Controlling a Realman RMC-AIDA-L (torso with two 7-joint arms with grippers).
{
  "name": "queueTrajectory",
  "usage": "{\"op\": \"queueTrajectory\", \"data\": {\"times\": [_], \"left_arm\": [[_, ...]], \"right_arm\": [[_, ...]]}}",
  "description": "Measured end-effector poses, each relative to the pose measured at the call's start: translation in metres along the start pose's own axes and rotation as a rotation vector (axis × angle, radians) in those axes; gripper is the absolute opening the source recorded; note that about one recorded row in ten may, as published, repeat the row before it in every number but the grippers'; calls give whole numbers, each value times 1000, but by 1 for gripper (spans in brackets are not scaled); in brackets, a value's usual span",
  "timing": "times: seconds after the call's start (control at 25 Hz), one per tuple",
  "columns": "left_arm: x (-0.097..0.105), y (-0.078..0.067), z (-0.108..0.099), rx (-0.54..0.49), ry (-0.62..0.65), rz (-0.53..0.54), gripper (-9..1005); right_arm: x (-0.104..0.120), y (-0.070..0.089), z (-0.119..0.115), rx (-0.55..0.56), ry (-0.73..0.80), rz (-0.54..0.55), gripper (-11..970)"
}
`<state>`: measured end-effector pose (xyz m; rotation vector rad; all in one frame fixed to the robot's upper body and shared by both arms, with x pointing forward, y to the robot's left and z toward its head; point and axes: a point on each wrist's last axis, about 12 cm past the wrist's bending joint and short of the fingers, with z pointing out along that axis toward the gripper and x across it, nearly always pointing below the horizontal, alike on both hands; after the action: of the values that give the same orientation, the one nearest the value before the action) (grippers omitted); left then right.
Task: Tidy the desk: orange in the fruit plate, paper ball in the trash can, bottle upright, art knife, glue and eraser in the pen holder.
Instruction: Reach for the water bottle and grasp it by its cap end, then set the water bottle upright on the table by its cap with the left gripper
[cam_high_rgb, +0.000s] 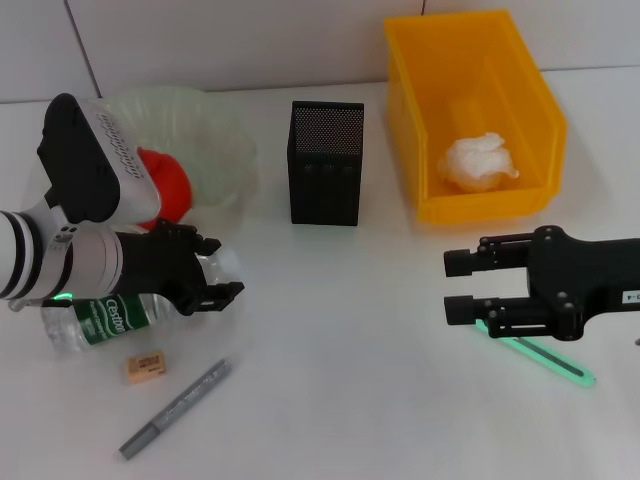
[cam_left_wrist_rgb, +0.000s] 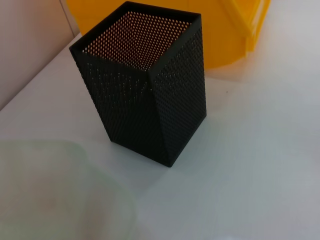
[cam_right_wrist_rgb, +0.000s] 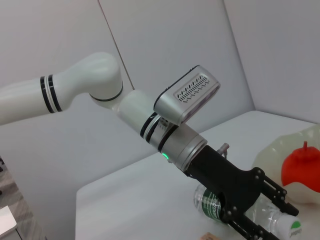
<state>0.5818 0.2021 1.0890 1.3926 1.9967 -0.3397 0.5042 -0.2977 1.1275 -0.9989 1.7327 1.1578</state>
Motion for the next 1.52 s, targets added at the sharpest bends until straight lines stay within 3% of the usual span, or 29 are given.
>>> {"op": "queueTrajectory", "data": {"times": [0.32,1.52], "left_arm": [[3,2,2,-15,25,-9,562],[1,3,-2,-21,29,-3,562]], "right_arm": [[0,1,-1,-2,-9,0,604],[-3,0,1,-7,-9,-7,604]]}}
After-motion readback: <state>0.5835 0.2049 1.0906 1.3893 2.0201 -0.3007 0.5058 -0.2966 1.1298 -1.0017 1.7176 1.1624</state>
